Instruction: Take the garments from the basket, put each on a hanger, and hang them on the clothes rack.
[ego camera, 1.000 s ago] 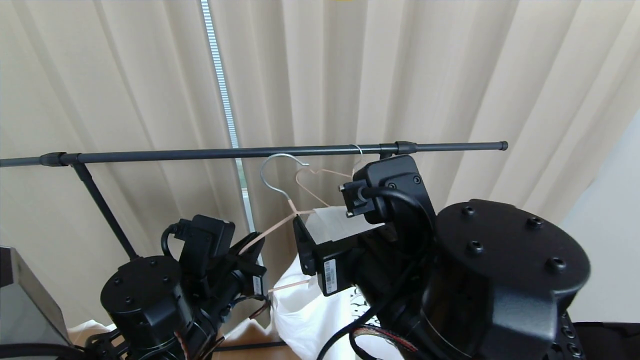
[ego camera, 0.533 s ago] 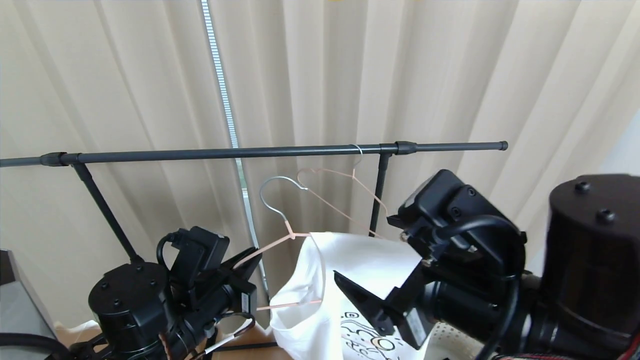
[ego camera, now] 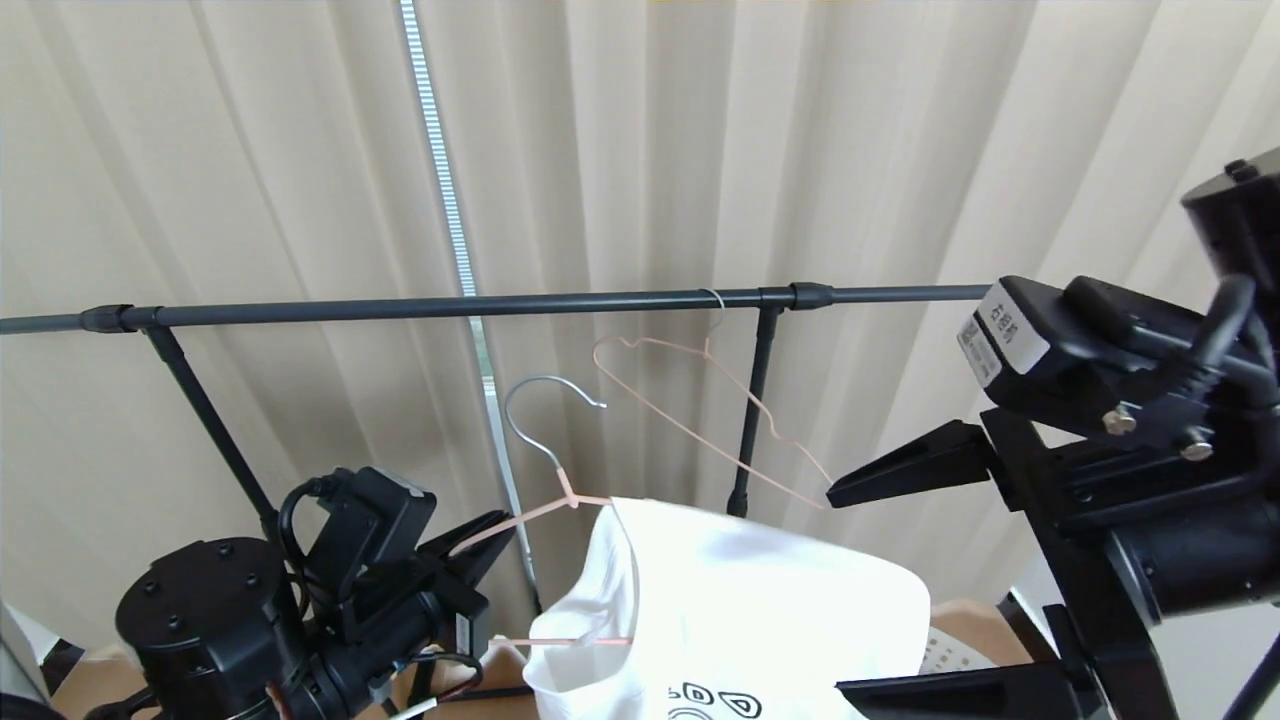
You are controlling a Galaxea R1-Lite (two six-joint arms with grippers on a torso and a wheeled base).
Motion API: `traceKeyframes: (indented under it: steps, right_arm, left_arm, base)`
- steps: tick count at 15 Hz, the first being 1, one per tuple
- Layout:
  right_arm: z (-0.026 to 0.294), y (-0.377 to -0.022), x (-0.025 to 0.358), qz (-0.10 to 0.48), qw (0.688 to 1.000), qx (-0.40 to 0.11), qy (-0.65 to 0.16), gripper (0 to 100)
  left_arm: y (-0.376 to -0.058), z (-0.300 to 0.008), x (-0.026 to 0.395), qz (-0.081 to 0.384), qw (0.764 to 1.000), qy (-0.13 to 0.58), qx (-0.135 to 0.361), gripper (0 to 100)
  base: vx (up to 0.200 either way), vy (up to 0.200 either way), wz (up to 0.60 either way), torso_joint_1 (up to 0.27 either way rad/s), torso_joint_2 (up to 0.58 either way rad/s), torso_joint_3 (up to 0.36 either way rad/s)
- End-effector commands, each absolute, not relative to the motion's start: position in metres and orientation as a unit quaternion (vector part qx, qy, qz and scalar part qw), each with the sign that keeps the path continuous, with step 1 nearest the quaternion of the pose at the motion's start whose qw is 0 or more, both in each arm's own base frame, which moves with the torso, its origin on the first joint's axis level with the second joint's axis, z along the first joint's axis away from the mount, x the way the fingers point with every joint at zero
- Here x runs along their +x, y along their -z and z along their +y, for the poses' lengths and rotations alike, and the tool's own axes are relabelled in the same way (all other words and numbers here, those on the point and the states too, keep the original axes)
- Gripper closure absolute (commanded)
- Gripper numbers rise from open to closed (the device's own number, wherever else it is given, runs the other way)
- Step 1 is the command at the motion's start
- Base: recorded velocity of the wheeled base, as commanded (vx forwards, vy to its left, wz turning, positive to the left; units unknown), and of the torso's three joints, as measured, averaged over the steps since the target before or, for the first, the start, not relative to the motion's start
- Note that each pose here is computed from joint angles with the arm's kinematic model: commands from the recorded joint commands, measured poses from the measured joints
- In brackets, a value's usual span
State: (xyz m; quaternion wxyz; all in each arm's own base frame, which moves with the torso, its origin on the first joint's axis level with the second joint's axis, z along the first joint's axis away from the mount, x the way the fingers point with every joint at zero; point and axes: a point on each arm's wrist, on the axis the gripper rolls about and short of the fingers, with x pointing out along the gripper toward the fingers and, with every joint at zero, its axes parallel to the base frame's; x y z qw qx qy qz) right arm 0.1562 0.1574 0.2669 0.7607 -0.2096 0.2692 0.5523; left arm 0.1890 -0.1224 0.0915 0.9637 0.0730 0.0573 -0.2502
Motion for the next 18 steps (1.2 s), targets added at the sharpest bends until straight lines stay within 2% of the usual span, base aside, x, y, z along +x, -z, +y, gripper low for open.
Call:
traceKeyframes:
  steps: [1, 4, 12, 18]
  right_arm:
    - [0.169, -0.253, 0.189, 0.309, 0.739, -0.224, -0.555, 0]
    - [0.181, -0.239, 0.197, 0.328, 0.725, -0.228, -0.561, 0]
    - [0.199, -0.225, 0.199, 0.334, 0.706, -0.236, -0.577, 0]
    - [0.205, -0.22, 0.205, 0.331, 0.71, -0.238, -0.574, 0]
  left_arm:
    - [-0.092, -0.122, 0.187, 0.057, 0.963, 0.252, 0.073, 100]
    - [-0.094, -0.124, 0.183, 0.053, 0.961, 0.26, 0.073, 100]
    - [-0.095, -0.129, 0.175, 0.05, 0.956, 0.279, 0.073, 100]
    - [-0.094, -0.131, 0.172, 0.052, 0.954, 0.285, 0.076, 100]
  base:
    - [0.0, 0.0, 0.0, 0.0, 0.0, 0.0]
    - [0.0, 0.0, 0.0, 0.0, 0.0, 0.0]
    - [0.0, 0.0, 0.0, 0.0, 0.0, 0.0]
    - [0.0, 0.0, 0.0, 0.0, 0.0, 0.0]
